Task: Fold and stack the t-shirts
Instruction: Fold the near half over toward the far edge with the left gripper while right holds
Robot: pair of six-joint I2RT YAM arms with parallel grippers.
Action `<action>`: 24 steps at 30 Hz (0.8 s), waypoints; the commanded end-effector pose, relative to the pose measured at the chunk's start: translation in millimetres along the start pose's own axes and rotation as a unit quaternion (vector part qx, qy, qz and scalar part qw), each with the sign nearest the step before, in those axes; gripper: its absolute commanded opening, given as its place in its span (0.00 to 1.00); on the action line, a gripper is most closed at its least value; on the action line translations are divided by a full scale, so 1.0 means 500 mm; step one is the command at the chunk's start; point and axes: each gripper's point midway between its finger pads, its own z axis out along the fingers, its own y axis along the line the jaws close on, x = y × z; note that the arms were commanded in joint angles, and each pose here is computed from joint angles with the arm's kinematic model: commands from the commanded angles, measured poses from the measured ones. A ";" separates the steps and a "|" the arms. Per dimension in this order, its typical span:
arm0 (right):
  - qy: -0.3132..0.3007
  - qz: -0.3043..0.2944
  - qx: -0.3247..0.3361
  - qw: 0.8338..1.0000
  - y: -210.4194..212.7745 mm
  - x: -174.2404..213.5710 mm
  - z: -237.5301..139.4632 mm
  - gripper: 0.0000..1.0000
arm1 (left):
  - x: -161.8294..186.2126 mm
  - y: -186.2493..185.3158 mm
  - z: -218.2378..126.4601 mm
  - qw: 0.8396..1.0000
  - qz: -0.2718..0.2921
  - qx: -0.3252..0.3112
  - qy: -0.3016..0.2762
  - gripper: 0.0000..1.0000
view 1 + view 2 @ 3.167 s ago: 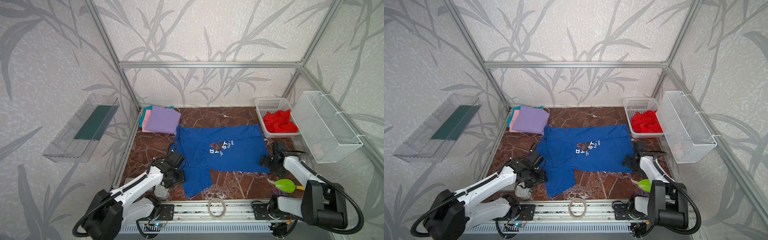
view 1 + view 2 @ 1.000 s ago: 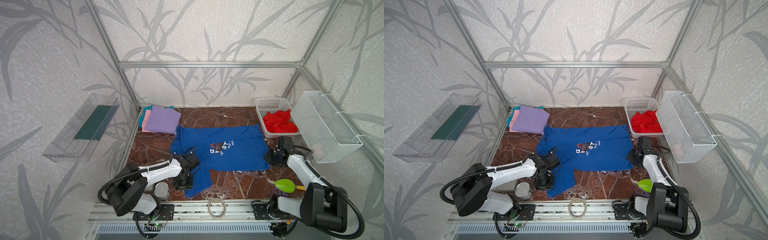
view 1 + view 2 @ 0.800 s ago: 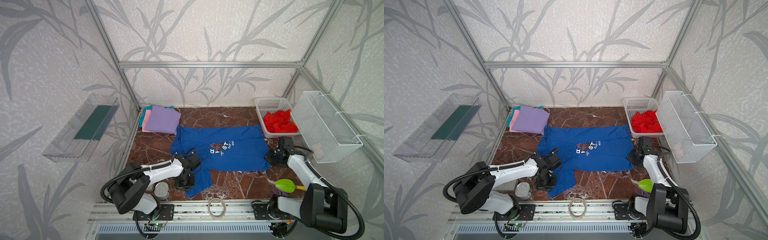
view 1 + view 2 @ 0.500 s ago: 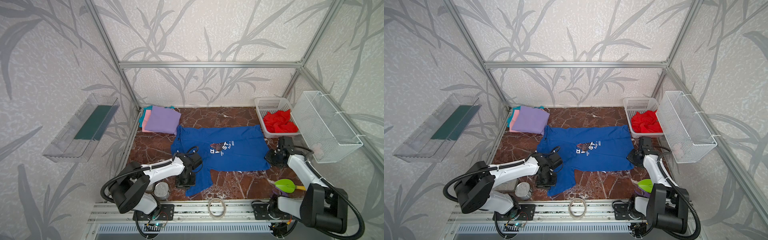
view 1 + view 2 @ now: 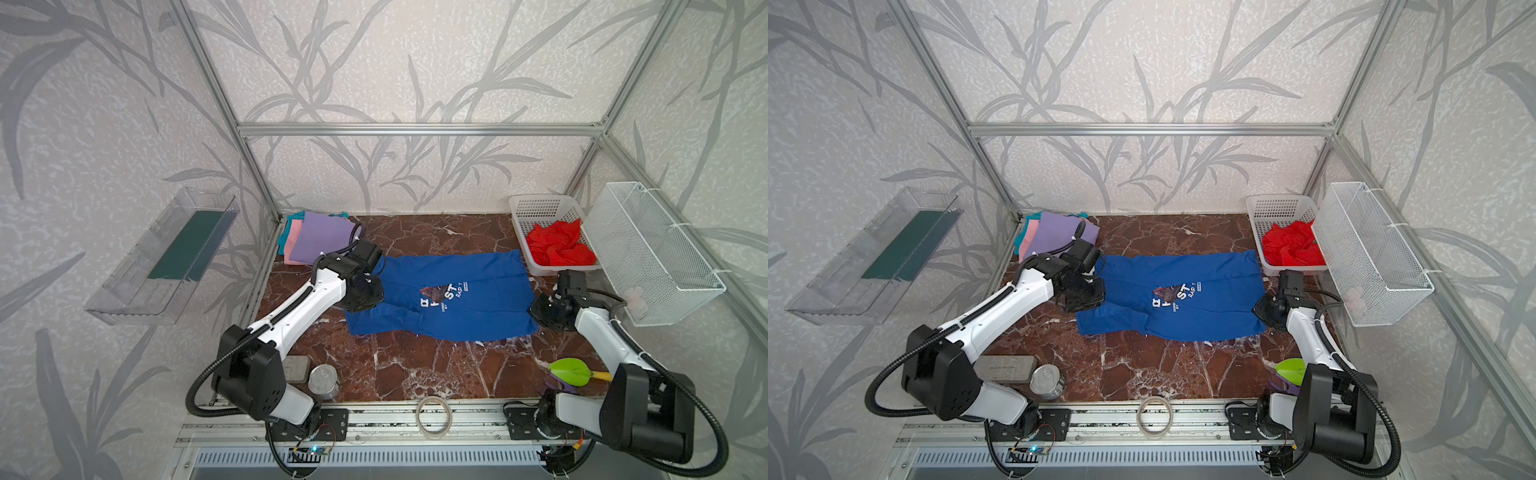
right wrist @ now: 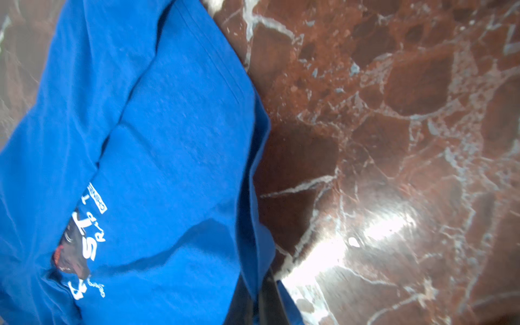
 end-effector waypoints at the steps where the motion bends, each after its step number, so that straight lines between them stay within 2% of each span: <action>1: -0.014 0.023 -0.015 1.000 0.013 -0.028 0.013 0.00 | -0.064 -0.034 0.022 0.999 -0.004 0.048 -0.013 0.00; 11: 0.001 0.060 -0.035 0.998 0.005 -0.052 0.062 0.00 | -0.203 -0.057 0.017 0.997 -0.013 0.066 -0.042 0.00; 15: 0.002 0.085 -0.047 0.995 0.008 -0.061 0.067 0.00 | -0.234 -0.044 0.015 0.995 -0.033 0.075 -0.053 0.00; 24: -0.012 0.092 -0.077 0.993 0.036 -0.099 0.045 0.00 | -0.284 -0.037 -0.011 0.994 -0.026 0.059 -0.090 0.00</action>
